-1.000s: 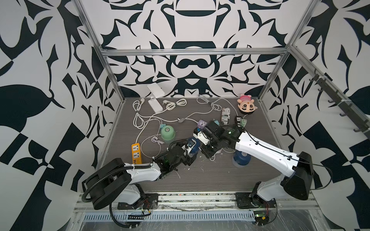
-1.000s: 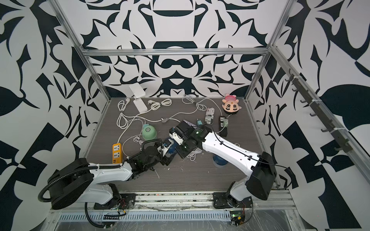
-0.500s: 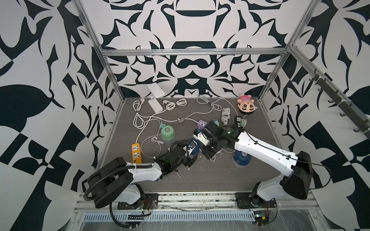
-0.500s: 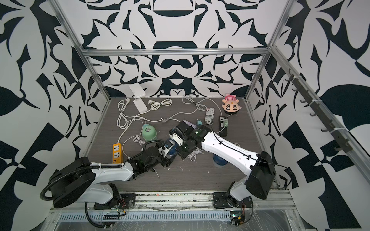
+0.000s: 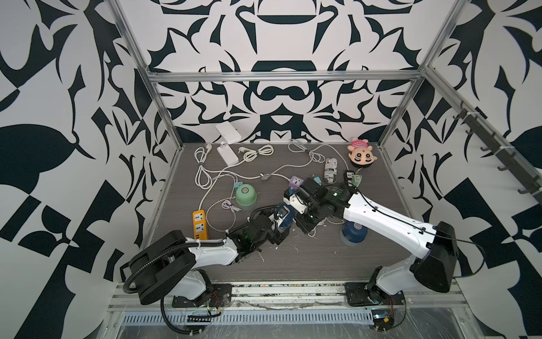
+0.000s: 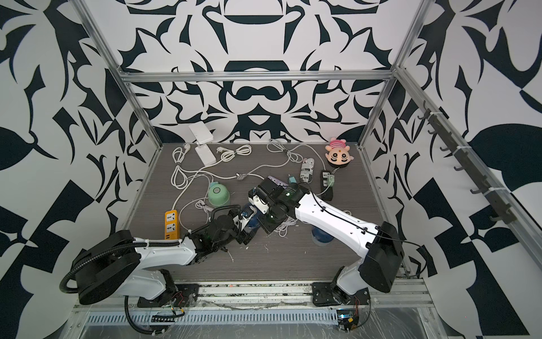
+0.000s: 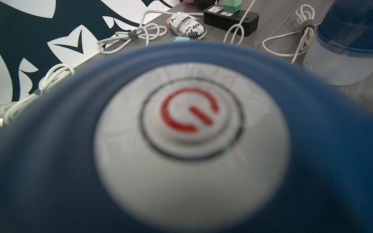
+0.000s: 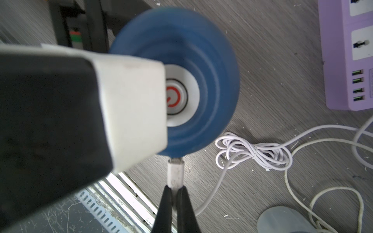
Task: Charge the cordless meat grinders
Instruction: Insert the charging cable into the cordless meat grinder.
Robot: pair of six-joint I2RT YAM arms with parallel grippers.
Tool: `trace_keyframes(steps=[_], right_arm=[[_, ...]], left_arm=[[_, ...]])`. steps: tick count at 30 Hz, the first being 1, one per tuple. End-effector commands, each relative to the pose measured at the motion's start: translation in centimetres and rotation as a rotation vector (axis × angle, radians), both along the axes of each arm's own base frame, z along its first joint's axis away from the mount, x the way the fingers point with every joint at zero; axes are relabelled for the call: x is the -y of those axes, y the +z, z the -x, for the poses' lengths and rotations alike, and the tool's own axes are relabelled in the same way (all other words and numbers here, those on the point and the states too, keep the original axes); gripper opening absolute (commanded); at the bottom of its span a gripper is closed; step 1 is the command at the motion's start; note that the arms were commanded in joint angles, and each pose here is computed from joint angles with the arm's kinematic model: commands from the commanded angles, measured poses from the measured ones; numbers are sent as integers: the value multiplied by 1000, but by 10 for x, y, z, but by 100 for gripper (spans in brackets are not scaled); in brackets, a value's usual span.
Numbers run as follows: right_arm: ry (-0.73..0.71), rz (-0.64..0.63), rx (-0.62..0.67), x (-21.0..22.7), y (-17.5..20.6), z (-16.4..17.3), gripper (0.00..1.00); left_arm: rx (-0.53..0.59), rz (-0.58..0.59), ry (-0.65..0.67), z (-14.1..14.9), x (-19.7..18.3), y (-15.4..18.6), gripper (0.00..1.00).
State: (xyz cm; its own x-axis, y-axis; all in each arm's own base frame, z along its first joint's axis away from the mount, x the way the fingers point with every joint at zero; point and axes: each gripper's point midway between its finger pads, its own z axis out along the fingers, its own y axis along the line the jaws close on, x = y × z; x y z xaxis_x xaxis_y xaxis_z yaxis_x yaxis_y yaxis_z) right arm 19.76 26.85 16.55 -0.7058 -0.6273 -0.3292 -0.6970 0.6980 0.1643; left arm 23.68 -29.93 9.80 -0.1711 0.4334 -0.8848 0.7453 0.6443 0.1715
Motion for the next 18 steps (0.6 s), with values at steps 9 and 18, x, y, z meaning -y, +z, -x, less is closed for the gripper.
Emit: trace_keyframes(steps=[9,18], right_arm=[[19,-133,137,-27,40,-30,0],[7,-130,155,-23,42,-38,0]], left_arm=[[28,15,-117,31,22,11,45],[13,41,-156,47,26,19,42]])
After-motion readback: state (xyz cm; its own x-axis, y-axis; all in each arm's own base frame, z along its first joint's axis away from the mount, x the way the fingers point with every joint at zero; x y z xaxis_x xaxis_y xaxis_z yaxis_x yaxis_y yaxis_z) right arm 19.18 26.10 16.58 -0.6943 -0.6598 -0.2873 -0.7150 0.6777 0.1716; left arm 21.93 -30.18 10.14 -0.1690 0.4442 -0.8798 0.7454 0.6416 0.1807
